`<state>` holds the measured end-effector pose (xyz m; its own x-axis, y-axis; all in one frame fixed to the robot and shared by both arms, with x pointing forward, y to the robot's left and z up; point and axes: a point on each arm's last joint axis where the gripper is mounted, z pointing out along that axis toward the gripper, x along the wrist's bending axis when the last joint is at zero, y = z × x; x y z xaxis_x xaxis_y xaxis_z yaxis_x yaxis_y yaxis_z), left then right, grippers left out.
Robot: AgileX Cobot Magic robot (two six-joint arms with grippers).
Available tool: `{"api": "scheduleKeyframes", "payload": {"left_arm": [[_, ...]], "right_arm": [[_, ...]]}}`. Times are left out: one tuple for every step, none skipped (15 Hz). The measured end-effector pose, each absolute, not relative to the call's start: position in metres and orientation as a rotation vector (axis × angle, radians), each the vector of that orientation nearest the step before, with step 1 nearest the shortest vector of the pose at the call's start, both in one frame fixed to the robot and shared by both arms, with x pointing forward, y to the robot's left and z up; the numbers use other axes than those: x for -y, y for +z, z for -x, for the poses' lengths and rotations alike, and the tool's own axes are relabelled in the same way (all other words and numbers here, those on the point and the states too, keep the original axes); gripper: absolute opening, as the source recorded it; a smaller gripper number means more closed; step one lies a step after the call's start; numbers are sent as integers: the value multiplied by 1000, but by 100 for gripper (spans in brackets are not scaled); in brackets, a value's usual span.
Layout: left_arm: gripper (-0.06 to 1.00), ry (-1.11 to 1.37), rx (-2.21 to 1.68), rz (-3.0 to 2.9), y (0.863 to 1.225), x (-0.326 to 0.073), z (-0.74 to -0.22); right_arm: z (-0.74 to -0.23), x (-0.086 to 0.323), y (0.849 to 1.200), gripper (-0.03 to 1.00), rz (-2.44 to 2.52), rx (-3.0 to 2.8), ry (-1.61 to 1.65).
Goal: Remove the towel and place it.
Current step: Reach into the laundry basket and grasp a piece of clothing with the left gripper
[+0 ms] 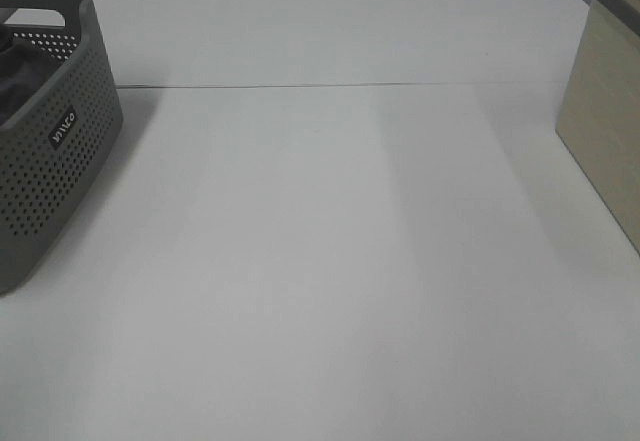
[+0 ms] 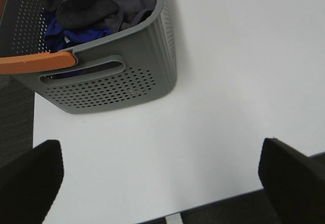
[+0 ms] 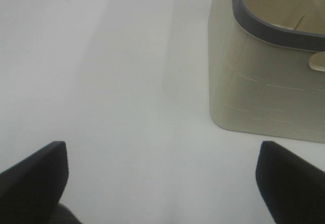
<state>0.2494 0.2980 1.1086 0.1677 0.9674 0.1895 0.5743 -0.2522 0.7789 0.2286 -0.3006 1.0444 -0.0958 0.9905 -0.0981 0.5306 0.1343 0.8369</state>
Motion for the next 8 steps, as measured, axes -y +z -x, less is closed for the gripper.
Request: {"api": "scheduleKeyframes", "payload": {"left_arm": [[99, 921, -1450, -1984, 1117, -299, -264], [99, 894, -1455, -2058, 1124, -301, -282], [99, 868, -1452, -2128, 1127, -302, -297], [99, 840, -1442, -2211, 1129, -303, -313], [99, 825, -1416, -2293, 1130, -305, -328], [99, 812, -1406, -2333, 1131, -306, -336], [99, 819, -1333, -2478, 1140, -310, -366], [99, 830, -1297, -2542, 1145, -312, -380]], "right_arm": [[-229, 301, 1044, 96, -1479, -1719, 841], [-229, 301, 1044, 96, -1479, -1719, 841], [-229, 301, 1044, 96, -1479, -1719, 841], [-229, 301, 1044, 96, -1479, -1719, 841], [-229, 301, 1044, 96, -1479, -1719, 841], [-229, 301, 1044, 96, -1479, -1719, 841], [-229, 301, 1044, 96, -1479, -1719, 841], [-229, 301, 1044, 96, -1479, -1719, 841]]}}
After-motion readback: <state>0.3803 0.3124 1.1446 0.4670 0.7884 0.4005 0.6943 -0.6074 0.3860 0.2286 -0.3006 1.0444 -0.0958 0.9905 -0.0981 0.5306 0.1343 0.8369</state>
